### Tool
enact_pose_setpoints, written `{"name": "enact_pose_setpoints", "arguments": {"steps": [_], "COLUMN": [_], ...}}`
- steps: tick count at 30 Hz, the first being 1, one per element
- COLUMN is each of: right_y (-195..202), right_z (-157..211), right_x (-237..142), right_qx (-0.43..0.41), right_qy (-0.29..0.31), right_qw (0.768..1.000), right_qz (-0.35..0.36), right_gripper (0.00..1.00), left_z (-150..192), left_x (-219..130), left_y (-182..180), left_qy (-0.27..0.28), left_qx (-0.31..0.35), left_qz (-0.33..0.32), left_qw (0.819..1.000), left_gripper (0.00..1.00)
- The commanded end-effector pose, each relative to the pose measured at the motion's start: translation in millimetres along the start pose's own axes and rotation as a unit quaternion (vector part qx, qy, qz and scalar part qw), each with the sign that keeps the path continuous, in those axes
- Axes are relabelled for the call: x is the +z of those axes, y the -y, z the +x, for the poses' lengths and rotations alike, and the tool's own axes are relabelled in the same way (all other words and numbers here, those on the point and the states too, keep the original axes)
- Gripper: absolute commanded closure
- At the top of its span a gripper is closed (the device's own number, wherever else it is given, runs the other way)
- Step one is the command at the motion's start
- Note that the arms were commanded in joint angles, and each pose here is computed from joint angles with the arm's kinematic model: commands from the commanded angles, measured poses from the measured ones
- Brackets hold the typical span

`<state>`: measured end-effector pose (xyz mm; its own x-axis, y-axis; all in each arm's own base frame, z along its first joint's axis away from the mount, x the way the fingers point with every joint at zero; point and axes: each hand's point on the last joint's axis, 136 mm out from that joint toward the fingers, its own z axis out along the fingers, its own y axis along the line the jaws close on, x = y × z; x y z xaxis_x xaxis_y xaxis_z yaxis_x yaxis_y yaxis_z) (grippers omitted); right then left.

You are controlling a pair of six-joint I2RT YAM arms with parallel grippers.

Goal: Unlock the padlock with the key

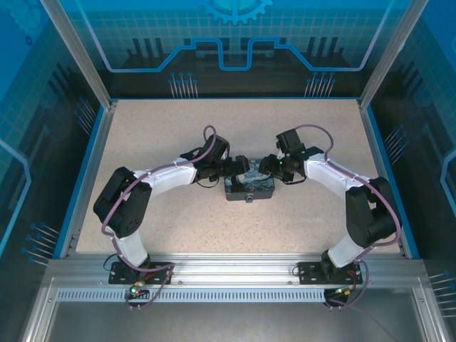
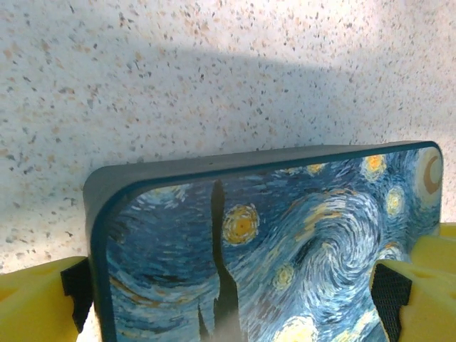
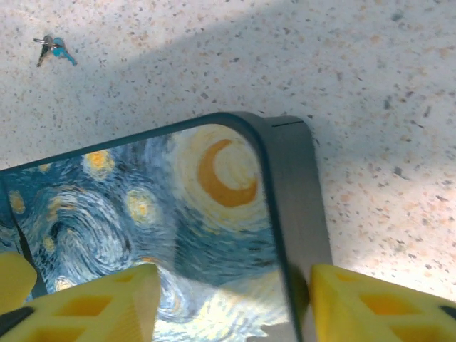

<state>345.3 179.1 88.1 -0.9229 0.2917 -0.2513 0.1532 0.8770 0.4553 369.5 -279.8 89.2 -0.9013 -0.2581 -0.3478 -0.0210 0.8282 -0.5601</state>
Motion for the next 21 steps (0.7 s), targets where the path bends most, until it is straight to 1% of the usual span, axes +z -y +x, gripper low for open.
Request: {"name": "enact_pose_setpoints", "arguments": {"steps": [1, 4, 7, 11, 12, 15, 18, 21], "right_y": [-19.9, -17.4, -12.5, -3.7, -2.0, 6.4, 16.0, 17.5], "right_z": [-5.4, -2.4, 1.3, 4.7, 5.0, 4.2, 0.9, -2.6], "right_x": [-2.4, -3.4, -4.5, -9.3, -11.7, -20.7, -31.5, -40.9], "right_qx": [0.002, 0.006, 0.008, 0.006, 0.004, 0.002, 0.004, -0.004], "right_qy": [-0.001, -0.002, 0.0, 0.01, 0.015, 0.032, 0.054, 0.069], "right_qw": [0.999, 0.999, 1.0, 1.0, 1.0, 0.999, 0.998, 0.997], "right_qz": [-0.038, -0.036, -0.03, -0.018, -0.015, 0.002, 0.02, 0.022], "right_gripper": [0.35, 0.28, 0.15, 0.02, 0.0, 0.0, 0.0, 0.0], "left_z": [-3.6, -3.0, -0.9, -1.3, -3.9, -17.7, -36.7, -56.3], "left_x": [-1.9, 0.7, 3.0, 1.9, 0.3, -11.3, -32.0, -54.1], "left_y": [31.0, 30.0, 25.7, 16.6, 11.9, 0.8, -10.5, -24.3], "left_qy": [-0.006, -0.01, -0.013, -0.01, -0.006, 0.012, 0.036, 0.061], "left_qx": [0.024, 0.023, 0.018, 0.015, 0.012, -0.003, -0.014, -0.009], "left_qz": [0.054, 0.052, 0.045, 0.031, 0.024, 0.016, 0.005, -0.028], "left_qw": [0.998, 0.998, 0.999, 0.999, 1.0, 1.0, 0.999, 0.998], "left_gripper": [0.01, 0.01, 0.01, 0.01, 0.01, 0.01, 0.01, 0.01]}}
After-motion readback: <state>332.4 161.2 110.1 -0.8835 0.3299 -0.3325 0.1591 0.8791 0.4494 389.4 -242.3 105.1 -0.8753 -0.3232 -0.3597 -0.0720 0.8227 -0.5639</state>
